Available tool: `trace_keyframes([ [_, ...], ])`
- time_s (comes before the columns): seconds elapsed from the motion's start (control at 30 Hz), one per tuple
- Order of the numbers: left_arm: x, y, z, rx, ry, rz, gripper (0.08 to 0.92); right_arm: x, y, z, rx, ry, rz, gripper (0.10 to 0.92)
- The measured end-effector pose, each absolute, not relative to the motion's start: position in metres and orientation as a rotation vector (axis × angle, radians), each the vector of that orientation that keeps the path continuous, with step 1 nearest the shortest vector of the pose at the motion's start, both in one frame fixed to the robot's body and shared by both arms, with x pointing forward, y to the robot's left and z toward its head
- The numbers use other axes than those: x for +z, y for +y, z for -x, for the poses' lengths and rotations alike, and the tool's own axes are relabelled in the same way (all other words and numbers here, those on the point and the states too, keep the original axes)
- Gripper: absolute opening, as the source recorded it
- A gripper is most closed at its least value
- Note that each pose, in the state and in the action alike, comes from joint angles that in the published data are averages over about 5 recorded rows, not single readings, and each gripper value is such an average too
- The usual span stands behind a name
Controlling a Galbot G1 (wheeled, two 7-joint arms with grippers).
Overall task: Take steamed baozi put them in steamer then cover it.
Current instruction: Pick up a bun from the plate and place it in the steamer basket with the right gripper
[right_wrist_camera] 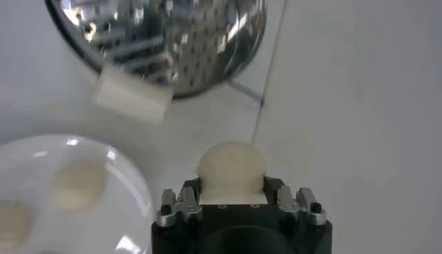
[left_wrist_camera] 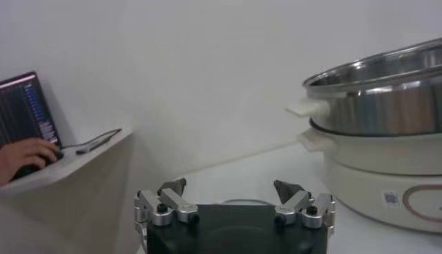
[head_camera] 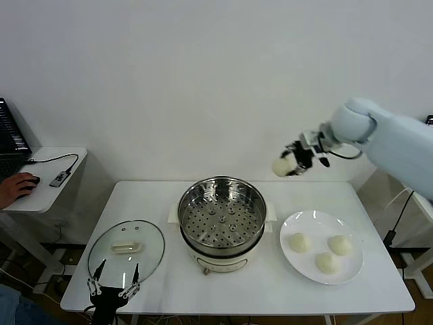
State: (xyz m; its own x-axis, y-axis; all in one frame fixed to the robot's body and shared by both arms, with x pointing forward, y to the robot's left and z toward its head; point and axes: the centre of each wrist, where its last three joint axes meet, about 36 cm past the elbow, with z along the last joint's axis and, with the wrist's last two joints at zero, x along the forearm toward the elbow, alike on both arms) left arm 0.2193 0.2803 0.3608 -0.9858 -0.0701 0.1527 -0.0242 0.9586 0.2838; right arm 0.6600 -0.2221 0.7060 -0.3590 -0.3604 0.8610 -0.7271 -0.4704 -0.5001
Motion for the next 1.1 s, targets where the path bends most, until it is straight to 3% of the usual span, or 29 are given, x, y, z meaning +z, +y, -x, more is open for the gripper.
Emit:
trace_keyframes([
  [0.47,0.365,0.282,-0.220,-0.381,-2.966,-0.114,0.823,0.664,-0.117,-0.669,2.202,-0.976,-1.858,0.577],
  [1.1,0.363,0.285,-0.225,-0.376,-2.971,-0.120,0.823,0.596,-0.082,-0.687,2.415,-0.555,-1.980,0.585],
])
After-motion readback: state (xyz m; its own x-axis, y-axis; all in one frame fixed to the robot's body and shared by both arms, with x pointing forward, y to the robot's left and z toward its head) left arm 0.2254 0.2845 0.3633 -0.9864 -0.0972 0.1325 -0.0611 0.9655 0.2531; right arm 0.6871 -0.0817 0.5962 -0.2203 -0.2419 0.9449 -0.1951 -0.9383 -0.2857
